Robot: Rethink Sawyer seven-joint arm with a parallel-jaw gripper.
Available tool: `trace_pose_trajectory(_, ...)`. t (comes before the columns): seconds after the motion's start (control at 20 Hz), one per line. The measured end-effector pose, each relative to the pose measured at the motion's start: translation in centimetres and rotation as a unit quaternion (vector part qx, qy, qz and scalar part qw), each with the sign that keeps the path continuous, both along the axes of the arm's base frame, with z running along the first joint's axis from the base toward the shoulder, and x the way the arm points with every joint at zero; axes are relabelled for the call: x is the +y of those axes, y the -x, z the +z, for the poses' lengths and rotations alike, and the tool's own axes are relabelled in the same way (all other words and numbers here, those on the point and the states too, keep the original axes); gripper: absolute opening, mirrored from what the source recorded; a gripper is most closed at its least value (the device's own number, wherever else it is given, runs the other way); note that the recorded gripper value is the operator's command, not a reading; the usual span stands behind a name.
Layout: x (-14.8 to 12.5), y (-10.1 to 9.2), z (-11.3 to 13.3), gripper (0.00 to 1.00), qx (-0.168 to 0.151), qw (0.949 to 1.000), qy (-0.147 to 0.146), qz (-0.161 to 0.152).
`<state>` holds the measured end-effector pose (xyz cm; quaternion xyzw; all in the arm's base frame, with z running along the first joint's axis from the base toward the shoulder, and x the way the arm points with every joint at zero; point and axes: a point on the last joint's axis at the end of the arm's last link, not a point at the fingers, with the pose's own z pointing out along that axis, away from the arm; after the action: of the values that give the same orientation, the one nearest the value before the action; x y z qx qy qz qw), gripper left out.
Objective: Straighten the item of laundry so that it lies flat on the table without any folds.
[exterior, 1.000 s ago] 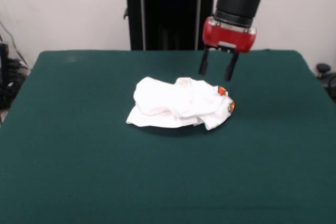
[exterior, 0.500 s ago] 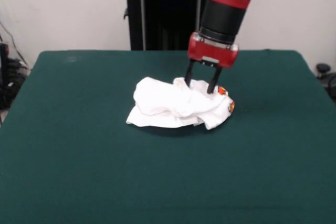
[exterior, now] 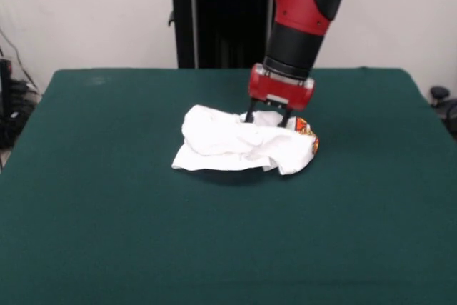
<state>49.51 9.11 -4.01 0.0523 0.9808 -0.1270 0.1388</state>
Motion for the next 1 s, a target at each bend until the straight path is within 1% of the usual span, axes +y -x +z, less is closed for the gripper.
trace_pose_trajectory(0.05, 0.2, -0.4, -0.3, 0.0, -0.011, 0.9999, -0.007, -0.002)
trace_pose_trajectory(0.45, 0.4, -0.6, -0.3, 0.0, -0.014, 0.9997, -0.015, -0.01)
trace_pose_trajectory(0.65, 1.0, -0.8, 0.6, 0.0, -0.015, 0.9993, -0.014, -0.032)
trace_pose_trajectory(0.7, 1.8, -0.8, 1.6, 0.0, -0.013, 0.9987, -0.011, -0.047)
trace_pose_trajectory(0.85, 3.2, -0.7, 2.9, 0.0, -0.007, 0.9982, -0.014, -0.058)
trace_pose_trajectory(1.0, 5.2, -0.4, 4.8, 0.0, 0.006, 0.9978, -0.023, -0.061)
